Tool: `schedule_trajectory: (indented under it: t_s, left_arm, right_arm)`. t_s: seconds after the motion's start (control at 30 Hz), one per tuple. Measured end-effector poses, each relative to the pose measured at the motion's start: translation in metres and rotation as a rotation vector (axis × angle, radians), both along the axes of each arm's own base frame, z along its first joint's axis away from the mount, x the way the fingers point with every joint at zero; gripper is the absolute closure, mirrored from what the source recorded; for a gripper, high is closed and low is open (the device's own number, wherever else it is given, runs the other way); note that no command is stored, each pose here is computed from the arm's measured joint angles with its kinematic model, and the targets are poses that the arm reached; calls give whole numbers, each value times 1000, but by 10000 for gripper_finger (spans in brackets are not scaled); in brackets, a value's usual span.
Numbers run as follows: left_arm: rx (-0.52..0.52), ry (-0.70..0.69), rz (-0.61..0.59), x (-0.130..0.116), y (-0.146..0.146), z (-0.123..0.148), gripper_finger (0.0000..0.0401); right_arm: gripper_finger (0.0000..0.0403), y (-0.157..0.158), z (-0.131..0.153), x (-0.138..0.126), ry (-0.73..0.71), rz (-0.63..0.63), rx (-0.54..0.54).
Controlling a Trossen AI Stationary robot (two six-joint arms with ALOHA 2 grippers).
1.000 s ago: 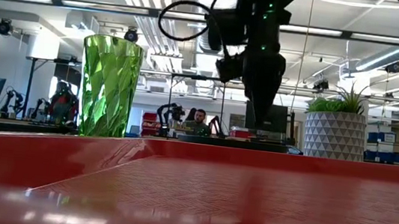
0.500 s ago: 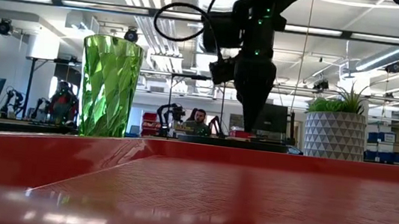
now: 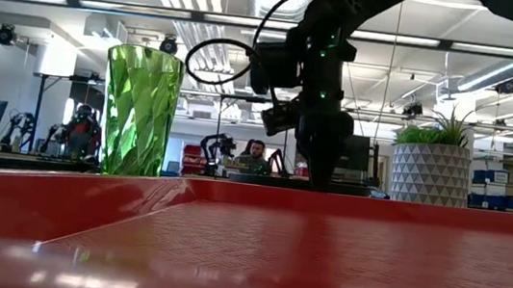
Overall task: Pick and place plate/cup/fork/spoon on tray
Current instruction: Put the black plate on the red serving tray
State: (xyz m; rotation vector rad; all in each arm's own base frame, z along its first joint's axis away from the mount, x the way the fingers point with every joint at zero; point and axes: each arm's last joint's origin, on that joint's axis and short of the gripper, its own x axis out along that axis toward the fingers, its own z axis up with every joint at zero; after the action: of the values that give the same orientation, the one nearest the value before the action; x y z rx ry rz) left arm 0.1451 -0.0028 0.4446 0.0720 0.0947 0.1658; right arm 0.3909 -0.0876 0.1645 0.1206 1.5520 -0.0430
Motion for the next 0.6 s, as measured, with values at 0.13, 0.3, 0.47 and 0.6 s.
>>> schedule_trajectory:
  t_s: [0.13,0.3,0.47,0.6]
  left_arm:
    - [0,0,-4,0,0,0,206]
    - [0,1,-6,1,0,0,206]
    - [0,0,-5,0,0,0,206]
    - [0,-3,-5,0,0,1,206]
  right_arm:
    - [202,-10,5,-2,-21,-23,-29]
    - [202,-21,7,-5,-30,-43,-35]
    - [202,-24,6,-5,-34,-49,-29]
    - [202,-25,2,-1,-61,-49,-7]
